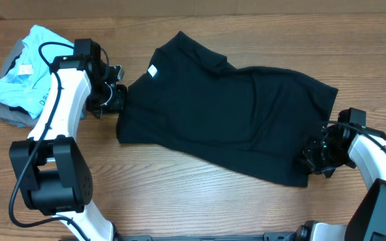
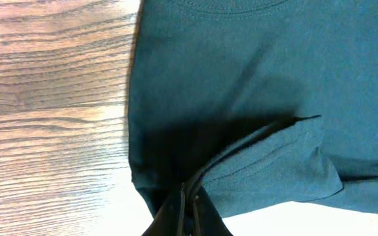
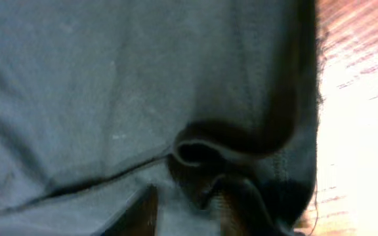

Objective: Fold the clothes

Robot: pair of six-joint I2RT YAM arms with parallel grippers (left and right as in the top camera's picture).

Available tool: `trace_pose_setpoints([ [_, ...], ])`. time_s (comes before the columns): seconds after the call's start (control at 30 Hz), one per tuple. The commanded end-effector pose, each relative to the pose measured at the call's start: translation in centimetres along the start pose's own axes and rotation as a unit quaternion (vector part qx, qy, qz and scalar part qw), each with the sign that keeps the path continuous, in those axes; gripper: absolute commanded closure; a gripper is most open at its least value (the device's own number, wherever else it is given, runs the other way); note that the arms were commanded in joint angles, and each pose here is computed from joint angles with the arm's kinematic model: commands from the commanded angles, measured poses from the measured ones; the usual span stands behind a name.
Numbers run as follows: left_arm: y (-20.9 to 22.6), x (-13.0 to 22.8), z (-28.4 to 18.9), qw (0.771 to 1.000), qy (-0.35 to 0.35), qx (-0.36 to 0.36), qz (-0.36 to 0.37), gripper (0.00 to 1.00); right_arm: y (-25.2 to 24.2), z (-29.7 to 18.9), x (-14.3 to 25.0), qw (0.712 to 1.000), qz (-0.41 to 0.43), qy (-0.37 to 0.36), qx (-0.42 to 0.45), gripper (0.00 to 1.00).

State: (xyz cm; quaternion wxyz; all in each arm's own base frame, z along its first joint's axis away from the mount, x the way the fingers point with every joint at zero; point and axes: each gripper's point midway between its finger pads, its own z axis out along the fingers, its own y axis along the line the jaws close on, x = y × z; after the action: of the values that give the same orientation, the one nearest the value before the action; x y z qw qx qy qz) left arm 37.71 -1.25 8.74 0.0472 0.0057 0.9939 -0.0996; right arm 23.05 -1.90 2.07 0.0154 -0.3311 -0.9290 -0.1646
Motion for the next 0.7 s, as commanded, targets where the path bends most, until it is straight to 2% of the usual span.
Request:
trace_pose_setpoints([
  [0.0, 0.0, -0.8, -1.5, 1.0, -0.024, -0.003, 0.012, 0.96, 0.4, -0.3, -0.2, 1.0, -0.016, -0.008, -0.007, 0.84],
  [0.03, 0.0, -0.8, -1.5, 1.0, -0.024, -0.003, 0.012, 0.96, 0.0, -0.3, -0.4, 1.0, -0.016, -0.013, 0.004, 0.83],
  [0.07, 0.0, -0.8, -1.5, 1.0, -0.023, -0.003, 0.012, 0.96, -0.4, -0.3, -0.6, 1.0, -0.014, -0.018, 0.015, 0.63],
  [0.1, 0.0, -0.7, -1.5, 1.0, -0.023, -0.003, 0.012, 0.96, -0.6, -0.3, -0.6, 0.999, -0.013, -0.02, 0.023, 0.53],
  [0.13, 0.0, -0.7, -1.5, 1.0, -0.023, -0.003, 0.012, 0.96, -0.7, -0.3, -0.6, 0.999, -0.013, -0.02, 0.023, 0.52],
  [0.23, 0.0, -0.7, -1.5, 1.0, -0.023, -0.003, 0.012, 0.96, -0.7, -0.4, -1.3, 0.999, -0.016, -0.034, 0.027, 0.54],
  [0.3, -0.1, -0.7, -1.5, 1.0, -0.023, 0.0, 0.012, 0.96, -0.4, -0.4, -2.1, 0.998, -0.02, -0.05, 0.021, 0.61],
  [0.6, -0.4, -0.8, -1.5, 1.0, -0.024, 0.007, 0.012, 0.95, -0.2, 0.1, -1.9, 0.999, -0.014, -0.05, 0.012, 0.6],
  [0.63, -0.4, -0.7, -1.5, 1.0, -0.023, 0.007, 0.012, 0.95, -0.3, 0.5, -1.4, 0.999, -0.015, -0.043, 0.013, 0.61],
  [0.67, -0.4, -0.7, -1.5, 1.0, -0.023, 0.007, 0.012, 0.95, -0.2, 0.7, -1.1, 0.999, -0.016, -0.038, 0.011, 0.66],
])
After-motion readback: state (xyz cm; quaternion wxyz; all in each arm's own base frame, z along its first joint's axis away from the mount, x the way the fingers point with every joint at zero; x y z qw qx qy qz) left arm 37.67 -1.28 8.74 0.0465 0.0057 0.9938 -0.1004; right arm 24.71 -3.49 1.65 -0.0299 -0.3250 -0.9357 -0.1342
